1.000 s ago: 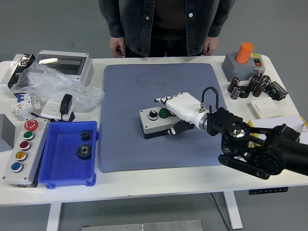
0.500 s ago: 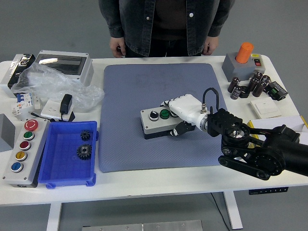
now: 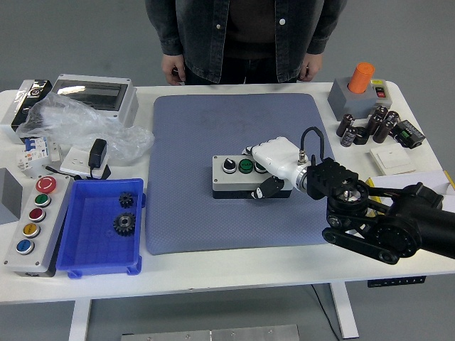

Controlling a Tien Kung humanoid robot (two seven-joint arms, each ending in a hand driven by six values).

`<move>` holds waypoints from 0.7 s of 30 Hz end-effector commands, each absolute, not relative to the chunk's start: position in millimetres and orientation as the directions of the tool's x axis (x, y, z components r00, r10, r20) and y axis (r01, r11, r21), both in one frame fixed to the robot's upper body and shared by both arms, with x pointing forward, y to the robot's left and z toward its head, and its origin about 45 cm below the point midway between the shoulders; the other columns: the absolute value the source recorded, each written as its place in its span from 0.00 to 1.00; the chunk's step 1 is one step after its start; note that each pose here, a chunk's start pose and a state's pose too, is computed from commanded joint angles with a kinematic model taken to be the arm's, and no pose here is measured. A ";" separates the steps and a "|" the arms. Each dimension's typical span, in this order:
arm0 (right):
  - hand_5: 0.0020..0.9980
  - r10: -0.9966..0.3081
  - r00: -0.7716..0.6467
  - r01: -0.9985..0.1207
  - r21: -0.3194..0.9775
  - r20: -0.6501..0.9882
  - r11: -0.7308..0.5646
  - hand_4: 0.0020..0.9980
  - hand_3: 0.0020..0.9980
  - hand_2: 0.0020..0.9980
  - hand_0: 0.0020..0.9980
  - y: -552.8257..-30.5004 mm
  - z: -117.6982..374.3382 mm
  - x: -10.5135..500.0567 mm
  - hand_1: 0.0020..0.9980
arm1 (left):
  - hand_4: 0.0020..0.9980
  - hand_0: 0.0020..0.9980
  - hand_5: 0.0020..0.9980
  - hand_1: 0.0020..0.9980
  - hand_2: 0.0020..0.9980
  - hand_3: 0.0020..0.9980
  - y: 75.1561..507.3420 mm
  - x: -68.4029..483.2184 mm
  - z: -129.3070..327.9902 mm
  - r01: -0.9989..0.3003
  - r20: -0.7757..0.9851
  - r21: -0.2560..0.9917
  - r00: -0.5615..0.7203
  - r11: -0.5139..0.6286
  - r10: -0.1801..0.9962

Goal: Pick up the button,place it on the desk,press the button,press the button

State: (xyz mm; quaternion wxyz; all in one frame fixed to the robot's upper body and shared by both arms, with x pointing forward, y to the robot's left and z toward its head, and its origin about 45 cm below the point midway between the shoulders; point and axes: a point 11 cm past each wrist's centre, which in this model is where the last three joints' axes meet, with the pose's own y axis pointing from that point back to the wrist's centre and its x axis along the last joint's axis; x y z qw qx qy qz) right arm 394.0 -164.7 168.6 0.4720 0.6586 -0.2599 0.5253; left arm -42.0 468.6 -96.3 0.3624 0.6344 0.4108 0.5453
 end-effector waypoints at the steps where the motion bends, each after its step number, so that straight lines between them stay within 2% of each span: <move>1: 0.37 0.154 0.312 -0.838 0.348 0.938 -0.420 0.95 0.76 0.68 0.44 -164.7 168.7 394.2 0.63 | 0.62 0.69 0.36 0.70 0.63 0.63 468.7 -42.1 -96.3 0.126 0.394 0.908 0.067 -0.400 0.916; 8: 0.37 0.167 0.317 -0.826 0.358 0.934 -0.436 0.94 0.76 0.68 0.46 -162.5 165.7 391.3 0.63 | 0.62 0.69 0.36 0.70 0.63 0.63 468.9 -41.5 -96.2 0.125 0.395 0.908 0.065 -0.401 0.916; 9: 0.37 0.169 0.318 -0.823 0.360 0.933 -0.439 0.95 0.78 0.71 0.53 -162.1 165.4 390.8 0.65 | 0.61 0.69 0.36 0.70 0.63 0.63 469.0 -41.5 -96.2 0.125 0.396 0.908 0.065 -0.401 0.916; 14: 0.37 0.172 0.317 -0.819 0.361 0.933 -0.446 0.95 0.78 0.71 0.53 -160.6 166.5 390.8 0.65 | 0.61 0.69 0.36 0.70 0.63 0.63 469.3 -41.5 -96.0 0.125 0.396 0.907 0.065 -0.402 0.916; 15: 0.37 0.173 0.317 -0.819 0.361 0.933 -0.446 0.94 0.78 0.74 0.68 -160.4 167.1 391.2 0.71 | 0.61 0.69 0.36 0.70 0.63 0.63 469.4 -41.4 -96.0 0.125 0.397 0.907 0.065 -0.402 0.916; 20: 0.37 0.175 0.320 -0.816 0.365 0.931 -0.448 0.94 0.78 0.74 0.68 -160.2 167.5 391.9 0.71 | 0.61 0.69 0.36 0.70 0.63 0.63 469.3 -40.6 -96.1 0.122 0.397 0.908 0.065 -0.402 0.916; 21: 0.38 0.176 0.320 -0.815 0.365 0.931 -0.449 0.95 0.79 0.77 0.81 -160.1 167.3 391.8 0.75 | 0.61 0.69 0.37 0.70 0.63 0.63 469.3 -40.5 -96.1 0.122 0.397 0.907 0.065 -0.402 0.916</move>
